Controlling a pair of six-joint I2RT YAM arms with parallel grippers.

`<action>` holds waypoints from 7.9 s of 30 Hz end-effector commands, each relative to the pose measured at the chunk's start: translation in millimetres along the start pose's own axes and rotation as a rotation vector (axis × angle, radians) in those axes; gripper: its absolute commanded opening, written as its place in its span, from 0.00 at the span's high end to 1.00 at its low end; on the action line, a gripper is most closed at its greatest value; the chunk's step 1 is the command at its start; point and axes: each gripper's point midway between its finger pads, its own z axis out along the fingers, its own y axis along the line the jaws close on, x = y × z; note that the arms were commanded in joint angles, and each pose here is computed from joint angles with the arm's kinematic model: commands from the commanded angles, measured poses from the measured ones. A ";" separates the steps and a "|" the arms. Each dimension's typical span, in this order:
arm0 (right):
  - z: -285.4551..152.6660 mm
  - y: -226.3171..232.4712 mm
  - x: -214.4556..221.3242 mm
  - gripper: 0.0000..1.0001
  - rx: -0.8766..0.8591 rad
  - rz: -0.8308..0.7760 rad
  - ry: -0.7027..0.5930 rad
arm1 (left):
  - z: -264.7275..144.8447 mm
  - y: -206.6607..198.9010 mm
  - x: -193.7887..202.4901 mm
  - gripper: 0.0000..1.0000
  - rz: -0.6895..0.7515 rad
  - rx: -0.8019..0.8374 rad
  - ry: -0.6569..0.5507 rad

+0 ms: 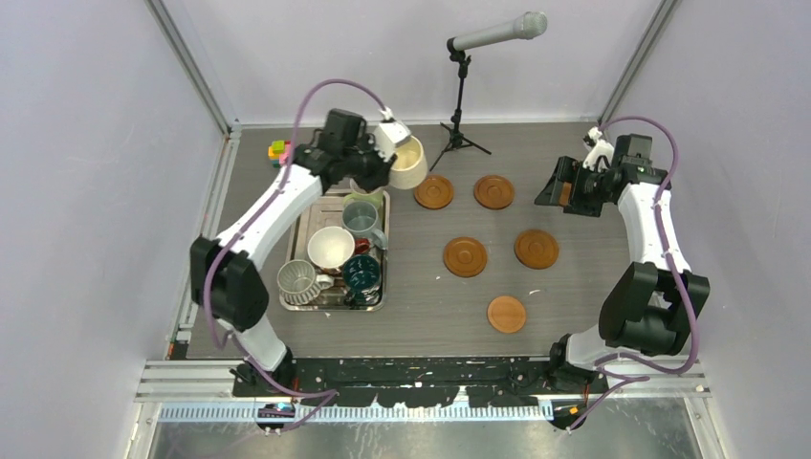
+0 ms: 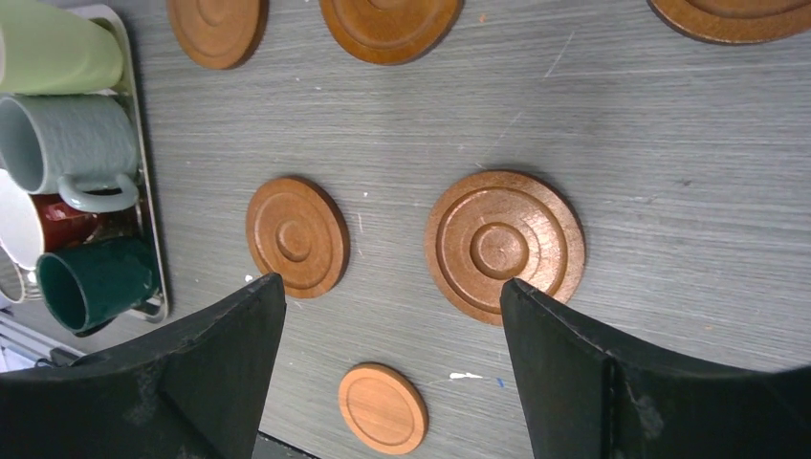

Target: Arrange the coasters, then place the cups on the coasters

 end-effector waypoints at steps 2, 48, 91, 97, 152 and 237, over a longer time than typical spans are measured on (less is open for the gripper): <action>-14.4 22.2 -20.2 0.13 -0.062 -0.005 -0.117 | 34.6 1.6 -60.9 1.00 0.044 -0.072 -0.111; 7.0 11.0 -2.5 0.13 -0.071 0.005 -0.060 | 186.0 -0.1 -11.2 0.94 -0.050 -0.022 -0.018; 7.6 11.5 -2.6 0.13 -0.081 0.008 -0.057 | 160.9 -16.1 2.8 0.48 -0.073 0.026 0.073; 6.6 12.0 -3.1 0.13 -0.080 0.006 -0.060 | 139.1 -15.2 -12.7 0.36 -0.070 0.016 0.057; 0.2 21.5 3.0 0.13 -0.075 -0.033 -0.035 | 36.1 93.7 113.6 0.49 -0.165 0.020 0.234; -14.1 -3.9 -2.6 0.11 -0.001 0.085 -0.101 | 24.7 -140.5 -38.3 1.00 -0.128 -0.147 -0.035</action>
